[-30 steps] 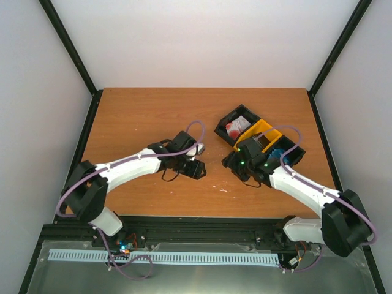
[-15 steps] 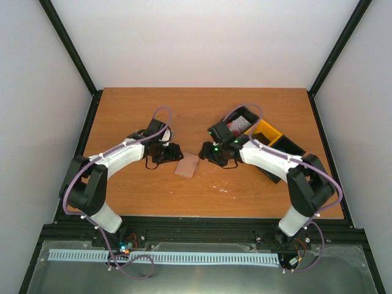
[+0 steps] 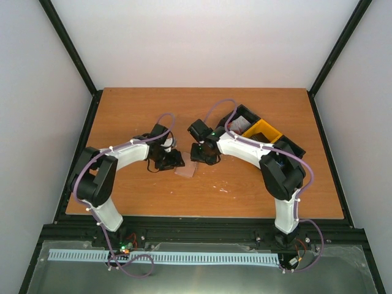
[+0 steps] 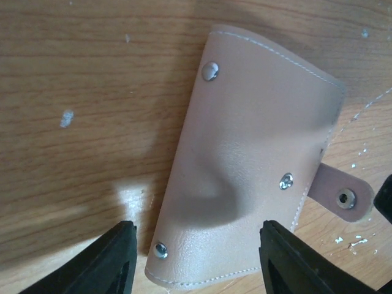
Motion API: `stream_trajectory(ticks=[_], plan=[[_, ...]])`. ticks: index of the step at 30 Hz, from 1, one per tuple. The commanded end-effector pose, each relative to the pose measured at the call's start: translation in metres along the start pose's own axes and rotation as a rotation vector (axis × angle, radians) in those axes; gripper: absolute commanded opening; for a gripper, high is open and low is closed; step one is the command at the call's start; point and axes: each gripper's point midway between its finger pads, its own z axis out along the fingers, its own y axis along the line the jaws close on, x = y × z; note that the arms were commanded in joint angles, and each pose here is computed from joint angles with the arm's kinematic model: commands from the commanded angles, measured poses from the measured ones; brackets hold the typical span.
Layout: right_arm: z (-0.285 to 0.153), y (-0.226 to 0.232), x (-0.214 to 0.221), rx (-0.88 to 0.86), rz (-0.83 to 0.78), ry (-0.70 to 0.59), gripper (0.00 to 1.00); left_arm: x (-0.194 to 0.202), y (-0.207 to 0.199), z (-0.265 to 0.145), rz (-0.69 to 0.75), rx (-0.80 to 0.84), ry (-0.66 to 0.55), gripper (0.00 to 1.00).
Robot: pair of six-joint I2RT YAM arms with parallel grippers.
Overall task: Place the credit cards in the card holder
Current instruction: Close the card holder at the center of the board.
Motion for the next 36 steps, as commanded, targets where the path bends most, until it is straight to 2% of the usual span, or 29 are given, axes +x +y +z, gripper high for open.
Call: stream_trajectory(ticks=[1,8,15,21,28,36], plan=[[0.004,-0.001,0.006,0.048,-0.039,0.023,0.41,-0.001,0.001,0.004,-0.012,0.006,0.012,0.54],[0.008,0.002,0.015,0.020,-0.040,0.053,0.27,0.008,0.008,0.011,-0.025,-0.001,0.035,0.49],[0.012,0.005,0.024,-0.014,-0.030,0.083,0.10,0.010,0.006,0.014,-0.023,0.019,0.050,0.38],[0.013,0.001,0.027,-0.006,-0.030,0.085,0.03,0.016,-0.001,0.014,-0.012,0.067,0.072,0.29],[0.002,0.013,0.021,-0.081,-0.044,0.046,0.03,0.023,-0.013,0.014,0.011,0.152,0.104,0.27],[0.012,0.015,0.023,-0.088,-0.049,0.064,0.03,0.026,-0.009,0.017,0.013,0.142,0.111,0.27]])
